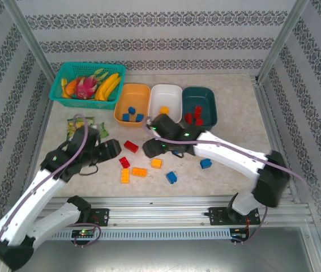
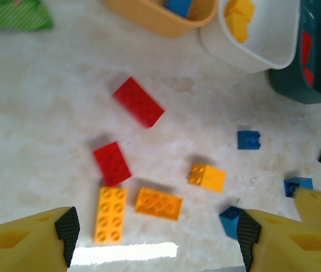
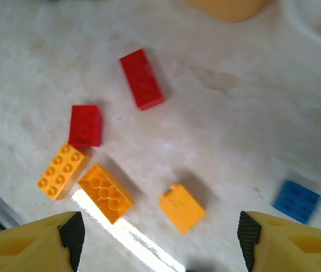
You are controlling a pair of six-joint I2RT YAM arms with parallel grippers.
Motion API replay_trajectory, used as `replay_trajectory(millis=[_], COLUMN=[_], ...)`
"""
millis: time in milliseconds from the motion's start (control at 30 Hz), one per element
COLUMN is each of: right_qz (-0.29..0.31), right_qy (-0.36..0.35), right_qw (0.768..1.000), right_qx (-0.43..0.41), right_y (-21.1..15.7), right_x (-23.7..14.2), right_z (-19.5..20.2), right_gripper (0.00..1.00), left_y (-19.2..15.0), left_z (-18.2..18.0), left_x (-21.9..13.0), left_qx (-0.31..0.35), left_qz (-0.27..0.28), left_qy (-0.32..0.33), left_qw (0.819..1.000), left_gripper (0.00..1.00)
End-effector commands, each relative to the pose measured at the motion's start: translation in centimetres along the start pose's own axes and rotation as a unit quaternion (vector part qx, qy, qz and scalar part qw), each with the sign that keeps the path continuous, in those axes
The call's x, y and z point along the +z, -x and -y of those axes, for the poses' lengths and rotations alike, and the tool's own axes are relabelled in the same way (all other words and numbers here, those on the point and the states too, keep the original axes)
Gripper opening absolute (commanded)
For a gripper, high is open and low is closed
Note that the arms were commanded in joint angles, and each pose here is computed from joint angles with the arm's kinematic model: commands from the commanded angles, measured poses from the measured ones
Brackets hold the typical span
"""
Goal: Sort the legos into containers by color
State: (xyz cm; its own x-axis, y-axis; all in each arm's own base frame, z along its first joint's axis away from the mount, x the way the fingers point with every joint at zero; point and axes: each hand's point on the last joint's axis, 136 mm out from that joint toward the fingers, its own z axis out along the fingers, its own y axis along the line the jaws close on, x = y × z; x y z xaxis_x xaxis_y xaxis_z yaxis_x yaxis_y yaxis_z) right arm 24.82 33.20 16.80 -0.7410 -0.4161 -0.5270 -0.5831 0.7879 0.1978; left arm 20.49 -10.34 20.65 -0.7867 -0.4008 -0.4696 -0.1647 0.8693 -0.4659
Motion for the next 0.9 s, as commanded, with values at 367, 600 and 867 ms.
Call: replay_trajectory(millis=[367,600,867], right_qz=[-0.12,-0.137,-0.153], right_qy=[-0.033,-0.043,-0.033], right_qw=[0.989,0.986,0.985], right_qx=[-0.083,-0.082,-0.076], right_y=[1.8,1.9,1.7], right_x=[13.2,16.3,18.5], right_z=[-0.6,0.8,0.9], right_gripper=[0.78,0.75,0.63], left_y=[-3.7,-3.4,-3.1], left_z=[-5.7,-5.3,-4.7], left_x=[-3.1,-3.2,-3.0], left_qx=[-0.076,-0.083,-0.08], left_qz=[0.016,0.021,0.018], left_qy=[0.035,0.027,0.023], left_qw=[0.996,0.996,0.996], left_gripper=[0.76,0.75,0.74])
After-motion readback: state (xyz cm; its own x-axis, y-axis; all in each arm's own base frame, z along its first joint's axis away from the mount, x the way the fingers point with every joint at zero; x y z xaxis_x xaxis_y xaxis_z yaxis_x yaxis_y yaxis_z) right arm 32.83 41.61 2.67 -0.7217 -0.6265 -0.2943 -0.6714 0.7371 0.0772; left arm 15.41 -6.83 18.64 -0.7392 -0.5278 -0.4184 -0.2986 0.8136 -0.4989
